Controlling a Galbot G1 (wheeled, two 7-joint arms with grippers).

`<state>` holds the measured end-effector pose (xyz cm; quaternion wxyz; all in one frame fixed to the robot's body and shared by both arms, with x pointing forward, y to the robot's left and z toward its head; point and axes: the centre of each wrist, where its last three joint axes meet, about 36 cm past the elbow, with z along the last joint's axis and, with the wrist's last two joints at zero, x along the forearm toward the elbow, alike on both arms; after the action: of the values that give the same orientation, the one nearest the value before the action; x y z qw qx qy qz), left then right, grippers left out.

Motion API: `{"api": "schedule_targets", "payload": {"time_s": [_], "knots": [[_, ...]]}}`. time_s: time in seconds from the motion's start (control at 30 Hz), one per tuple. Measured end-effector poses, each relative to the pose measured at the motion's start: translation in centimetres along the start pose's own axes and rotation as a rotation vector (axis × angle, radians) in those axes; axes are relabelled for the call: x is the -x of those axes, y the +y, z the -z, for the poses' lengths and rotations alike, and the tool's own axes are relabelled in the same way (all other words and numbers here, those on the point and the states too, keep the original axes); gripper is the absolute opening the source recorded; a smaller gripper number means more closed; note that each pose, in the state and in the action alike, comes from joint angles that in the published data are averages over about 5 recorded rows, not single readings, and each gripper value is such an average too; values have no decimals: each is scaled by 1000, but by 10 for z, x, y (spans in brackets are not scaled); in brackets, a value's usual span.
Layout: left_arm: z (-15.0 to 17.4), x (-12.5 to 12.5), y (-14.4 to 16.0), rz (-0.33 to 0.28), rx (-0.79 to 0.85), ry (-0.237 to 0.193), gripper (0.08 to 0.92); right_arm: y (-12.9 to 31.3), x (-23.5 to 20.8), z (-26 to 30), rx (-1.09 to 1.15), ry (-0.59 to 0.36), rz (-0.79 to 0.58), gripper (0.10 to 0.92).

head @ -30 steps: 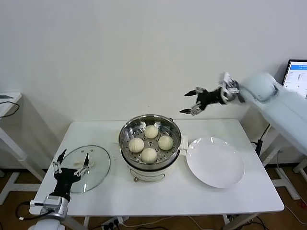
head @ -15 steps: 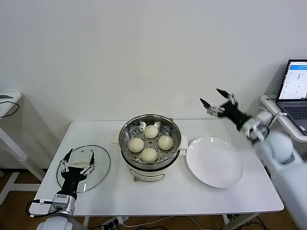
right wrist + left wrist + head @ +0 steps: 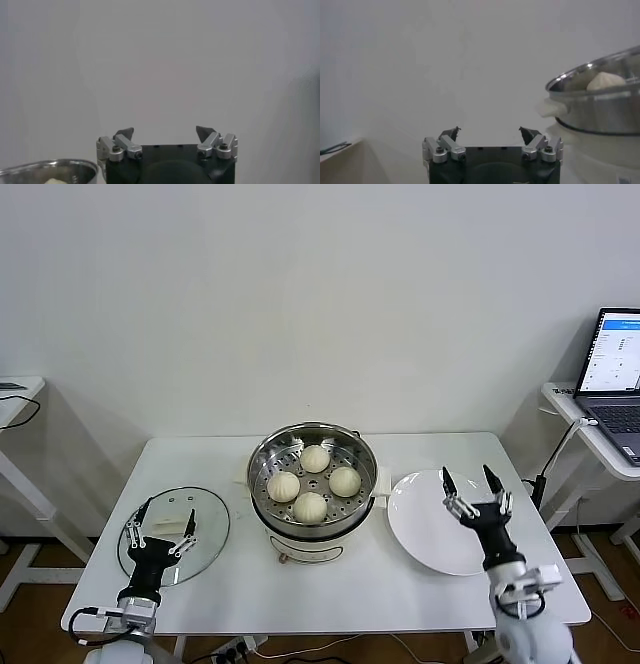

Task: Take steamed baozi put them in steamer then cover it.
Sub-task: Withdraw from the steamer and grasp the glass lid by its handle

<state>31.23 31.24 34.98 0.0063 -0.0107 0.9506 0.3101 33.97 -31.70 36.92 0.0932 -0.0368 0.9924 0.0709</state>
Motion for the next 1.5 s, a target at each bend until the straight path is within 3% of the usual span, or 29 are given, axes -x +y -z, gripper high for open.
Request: {"api": "schedule_targets", "payload": {"time_s": [0.17, 0.33, 0.57, 0.93, 1.5], "knots": [[-32, 1, 3, 3, 291, -26, 823, 14, -20, -13, 23, 4, -53, 823], [-68, 1, 7, -34, 560, -37, 823, 28, -33, -24, 48, 11, -86, 823], [-104, 6, 12, -90, 800, -39, 823, 45, -46, -36, 71, 26, -103, 823], [-131, 33, 12, -100, 923, -31, 823, 58, -56, -46, 72, 37, -105, 823], [-138, 79, 6, -63, 970, -22, 821, 59, -62, -57, 50, 50, -105, 823]]}}
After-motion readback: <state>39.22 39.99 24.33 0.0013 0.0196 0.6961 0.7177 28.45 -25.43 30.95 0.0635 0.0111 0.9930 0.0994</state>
